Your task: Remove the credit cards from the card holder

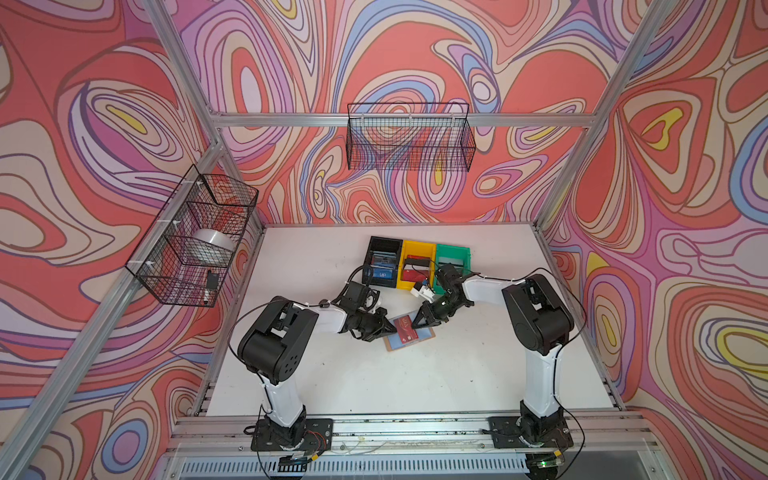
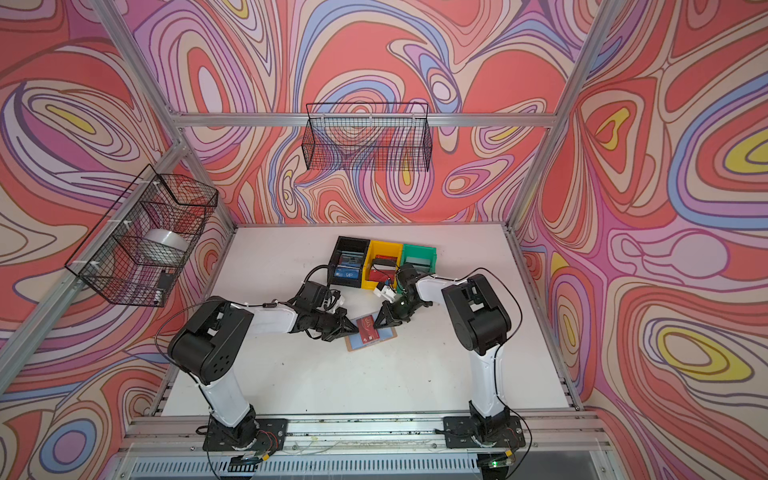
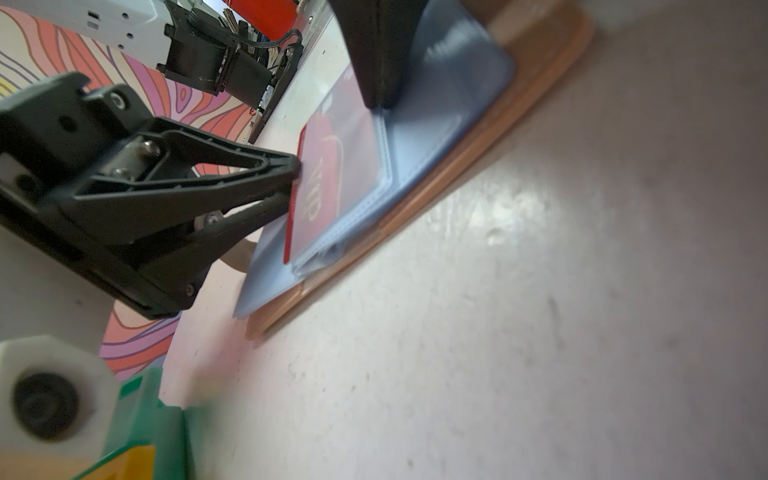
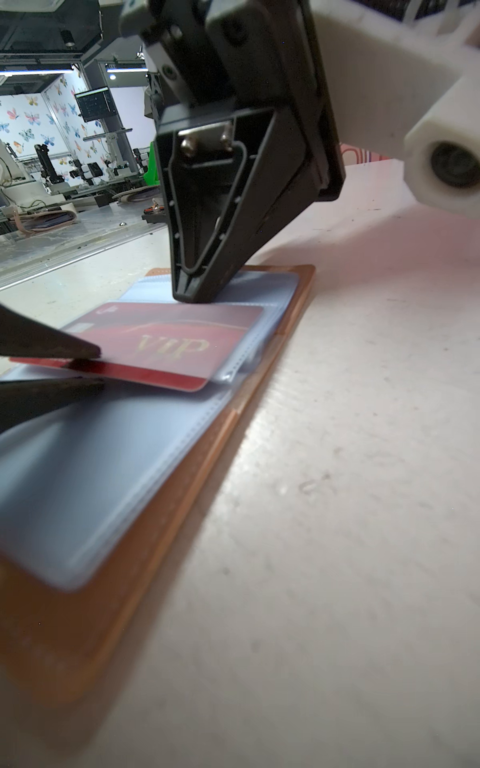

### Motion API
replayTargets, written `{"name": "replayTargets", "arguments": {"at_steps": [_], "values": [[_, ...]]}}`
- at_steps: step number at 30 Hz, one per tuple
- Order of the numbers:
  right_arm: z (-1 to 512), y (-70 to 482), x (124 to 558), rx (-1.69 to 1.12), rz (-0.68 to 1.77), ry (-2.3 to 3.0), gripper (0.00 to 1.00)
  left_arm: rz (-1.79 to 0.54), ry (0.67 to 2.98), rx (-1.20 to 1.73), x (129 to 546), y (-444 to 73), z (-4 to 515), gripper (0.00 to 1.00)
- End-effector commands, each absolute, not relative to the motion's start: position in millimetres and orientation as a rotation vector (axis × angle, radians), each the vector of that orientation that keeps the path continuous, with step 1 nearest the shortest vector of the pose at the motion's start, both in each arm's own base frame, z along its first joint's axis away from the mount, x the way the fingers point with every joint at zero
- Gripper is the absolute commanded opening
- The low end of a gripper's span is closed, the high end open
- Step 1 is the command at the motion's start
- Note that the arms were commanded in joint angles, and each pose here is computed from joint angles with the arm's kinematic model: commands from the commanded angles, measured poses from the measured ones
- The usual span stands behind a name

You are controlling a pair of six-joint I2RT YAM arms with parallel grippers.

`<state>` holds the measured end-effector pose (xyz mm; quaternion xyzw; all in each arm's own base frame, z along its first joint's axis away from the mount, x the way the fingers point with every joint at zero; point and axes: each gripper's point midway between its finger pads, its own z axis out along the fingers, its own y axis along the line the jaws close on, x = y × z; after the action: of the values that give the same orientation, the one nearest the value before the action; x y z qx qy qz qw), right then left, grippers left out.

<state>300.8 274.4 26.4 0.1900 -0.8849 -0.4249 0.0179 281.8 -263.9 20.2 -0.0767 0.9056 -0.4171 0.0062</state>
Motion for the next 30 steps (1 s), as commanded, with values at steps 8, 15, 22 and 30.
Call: {"name": "replayTargets", "arguments": {"at_steps": [8, 15, 22, 30], "values": [[21.9, 275.9, 294.4, 0.583, -1.357, -2.709, 0.02, -1.063, 3.002, -0.382, 258.0, -235.3, -29.1, 0.00], [28.4, 276.3, 292.8, 0.596, -1.373, -2.703, 0.00, -1.060, 2.998, -0.378, 259.3, -234.0, -26.6, 0.00], [33.6, 271.4, 296.1, 0.616, -1.334, -2.749, 0.00, -1.049, 3.004, -0.379, 258.2, -231.9, -27.7, 0.00], [37.3, 259.1, 300.6, 0.606, -1.287, -2.790, 0.00, -1.055, 2.997, -0.388, 258.0, -230.7, -27.4, 0.00]]}}
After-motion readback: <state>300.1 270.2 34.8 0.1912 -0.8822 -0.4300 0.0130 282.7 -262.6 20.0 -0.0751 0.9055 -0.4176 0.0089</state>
